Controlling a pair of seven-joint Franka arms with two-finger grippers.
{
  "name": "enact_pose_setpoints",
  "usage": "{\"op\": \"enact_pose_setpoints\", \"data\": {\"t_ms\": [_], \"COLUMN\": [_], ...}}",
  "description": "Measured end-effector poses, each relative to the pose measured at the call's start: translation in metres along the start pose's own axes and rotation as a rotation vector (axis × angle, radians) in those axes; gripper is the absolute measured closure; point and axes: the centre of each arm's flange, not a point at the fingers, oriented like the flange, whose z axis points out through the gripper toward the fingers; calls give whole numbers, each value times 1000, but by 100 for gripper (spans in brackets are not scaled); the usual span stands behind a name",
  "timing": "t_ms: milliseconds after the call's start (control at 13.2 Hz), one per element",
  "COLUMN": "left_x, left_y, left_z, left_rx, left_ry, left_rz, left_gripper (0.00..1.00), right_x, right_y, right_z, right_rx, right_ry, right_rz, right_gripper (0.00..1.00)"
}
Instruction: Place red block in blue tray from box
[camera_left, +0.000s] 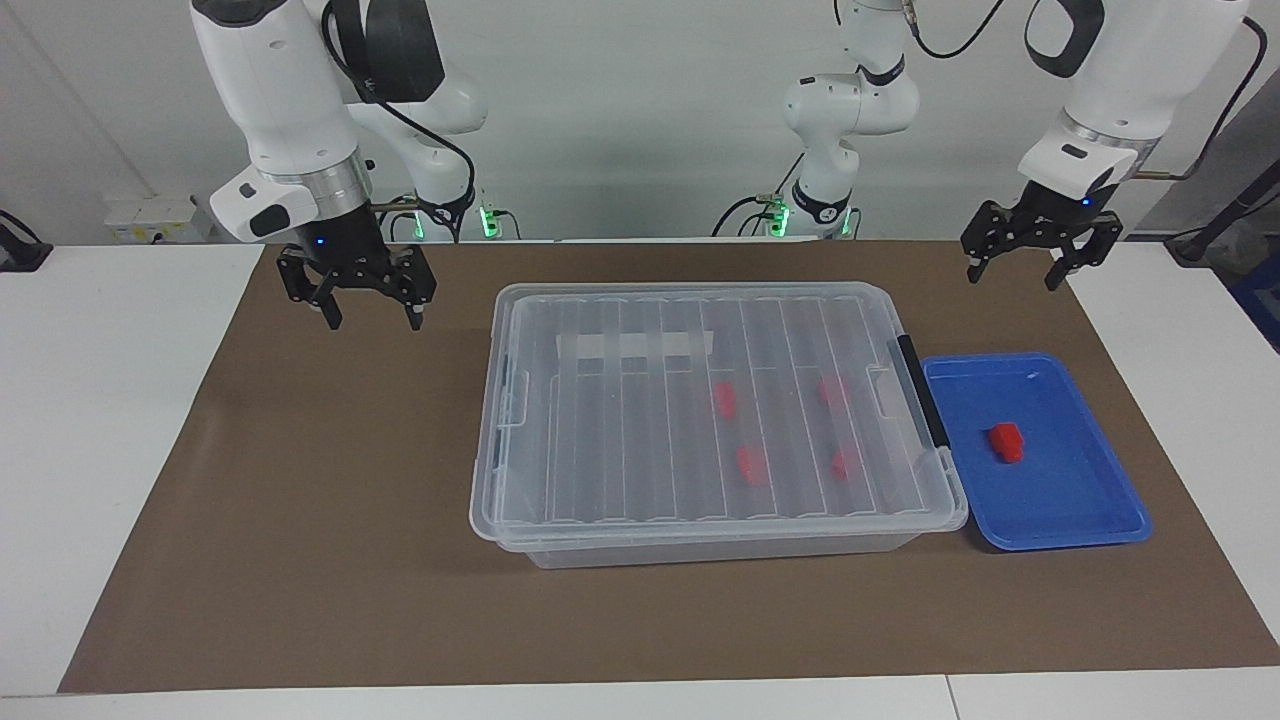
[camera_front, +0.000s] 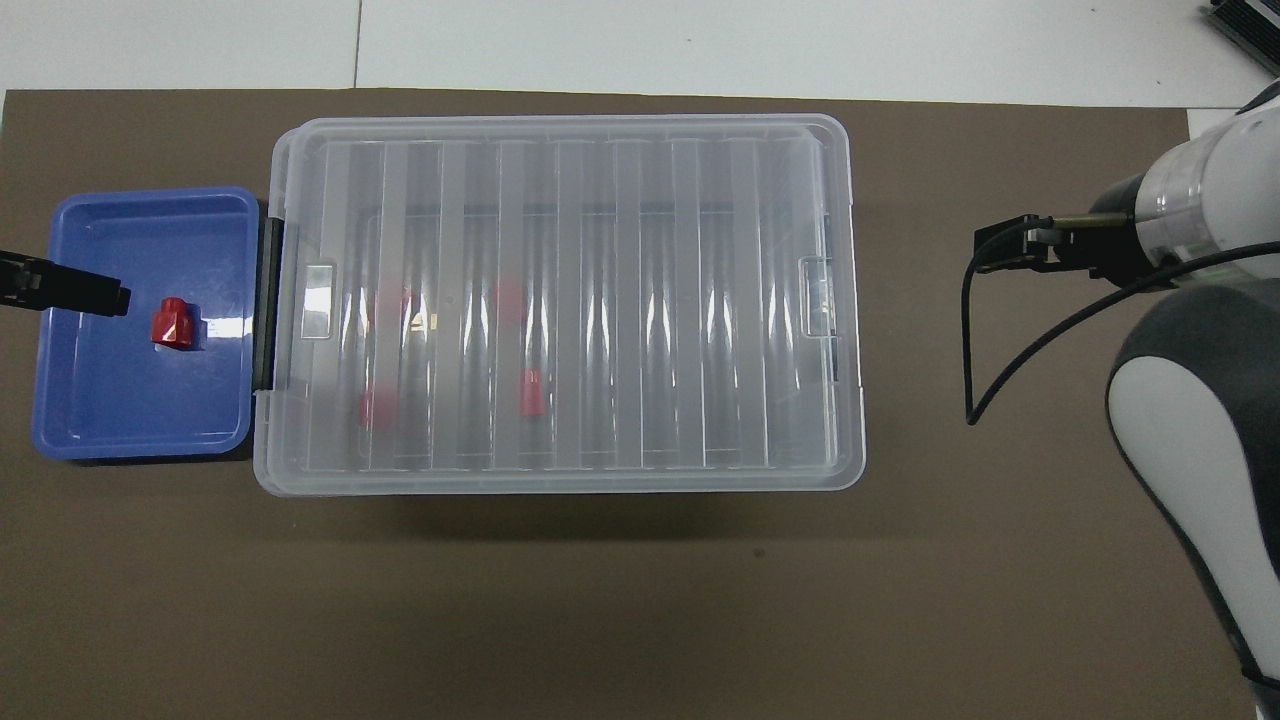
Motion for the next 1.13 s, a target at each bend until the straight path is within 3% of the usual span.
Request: {"op": "enact_pose_setpoints", "data": {"t_ms": [303, 832, 1134], "left_x": [3, 5, 4], "left_y": [1, 1, 0], "left_z": [6, 21, 19], "left_rx": [-2, 1, 2], "left_ry": [-9, 9, 11], "left_rz": [3, 4, 2], "left_gripper": [0, 0, 0], "right_x": [-8, -37, -39], "right_y": [2, 15, 41], "right_z": [-12, -33, -36], "right_rx": [-9, -40, 4], "right_ry": [-17, -115, -141], "right_rz": [2, 21, 79], "right_gripper": [0, 0, 0]}}
